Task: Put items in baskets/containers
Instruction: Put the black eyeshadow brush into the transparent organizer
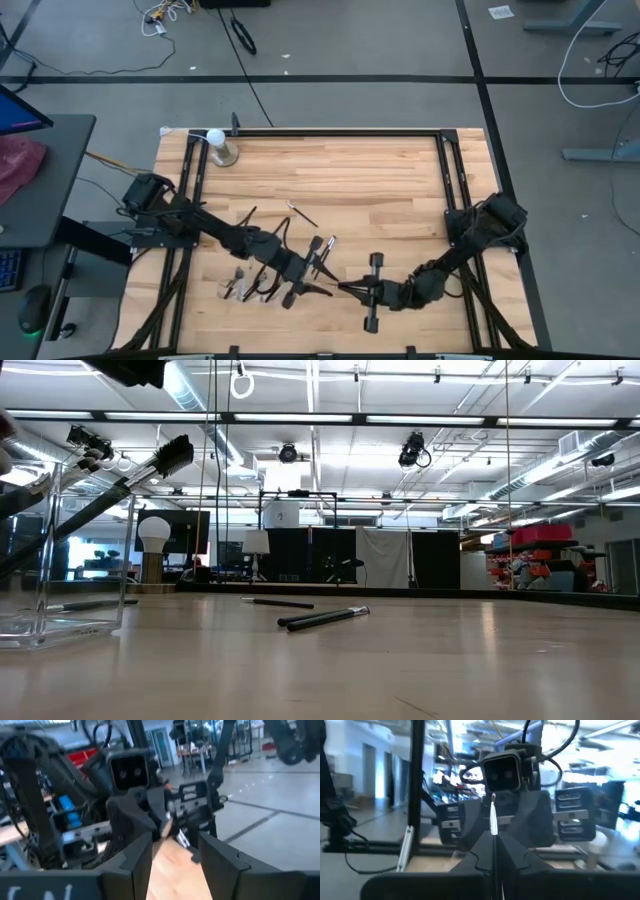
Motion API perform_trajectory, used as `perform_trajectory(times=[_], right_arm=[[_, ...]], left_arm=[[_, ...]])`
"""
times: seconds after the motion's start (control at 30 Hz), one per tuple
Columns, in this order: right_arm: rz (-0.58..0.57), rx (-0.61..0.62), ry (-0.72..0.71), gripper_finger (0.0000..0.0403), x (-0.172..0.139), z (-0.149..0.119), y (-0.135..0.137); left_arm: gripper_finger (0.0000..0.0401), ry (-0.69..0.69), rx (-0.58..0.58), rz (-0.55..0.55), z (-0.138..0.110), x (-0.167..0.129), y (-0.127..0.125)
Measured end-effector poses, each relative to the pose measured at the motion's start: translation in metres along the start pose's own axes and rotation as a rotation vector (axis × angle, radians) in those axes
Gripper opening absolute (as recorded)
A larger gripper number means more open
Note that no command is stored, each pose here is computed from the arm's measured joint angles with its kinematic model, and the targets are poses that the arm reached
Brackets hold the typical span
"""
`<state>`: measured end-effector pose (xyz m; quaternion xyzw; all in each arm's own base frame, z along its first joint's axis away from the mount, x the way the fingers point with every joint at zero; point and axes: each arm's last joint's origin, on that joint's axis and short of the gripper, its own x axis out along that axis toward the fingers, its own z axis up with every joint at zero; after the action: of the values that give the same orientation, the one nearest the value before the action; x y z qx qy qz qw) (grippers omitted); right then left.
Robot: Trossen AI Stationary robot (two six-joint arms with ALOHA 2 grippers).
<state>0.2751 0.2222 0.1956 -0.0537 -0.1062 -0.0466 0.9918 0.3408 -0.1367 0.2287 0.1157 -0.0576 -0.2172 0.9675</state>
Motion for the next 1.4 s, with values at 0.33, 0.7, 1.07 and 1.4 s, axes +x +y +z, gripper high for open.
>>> perform_trajectory(times=[0.33,0.7,1.07,1.4], right_arm=[[0.061,-0.014,-0.039,0.0009,0.013,-0.002,-0.011],[0.074,-0.029,-0.037,0.0009,0.008,-0.001,-0.006],[0.082,0.004,0.020,0.0021,0.008,-0.007,-0.004],[-0.203,-0.008,0.129,0.0130,-0.005,-0.005,-0.001]], left_arm=[[0.0154,-0.063,-0.023,-0.003,0.009,0.000,-0.008],[0.0064,-0.083,-0.030,-0.016,0.011,0.000,-0.011],[0.0011,-0.061,-0.044,-0.021,0.010,0.000,-0.016],[0.0011,0.177,-0.048,0.073,0.040,-0.025,-0.025]])
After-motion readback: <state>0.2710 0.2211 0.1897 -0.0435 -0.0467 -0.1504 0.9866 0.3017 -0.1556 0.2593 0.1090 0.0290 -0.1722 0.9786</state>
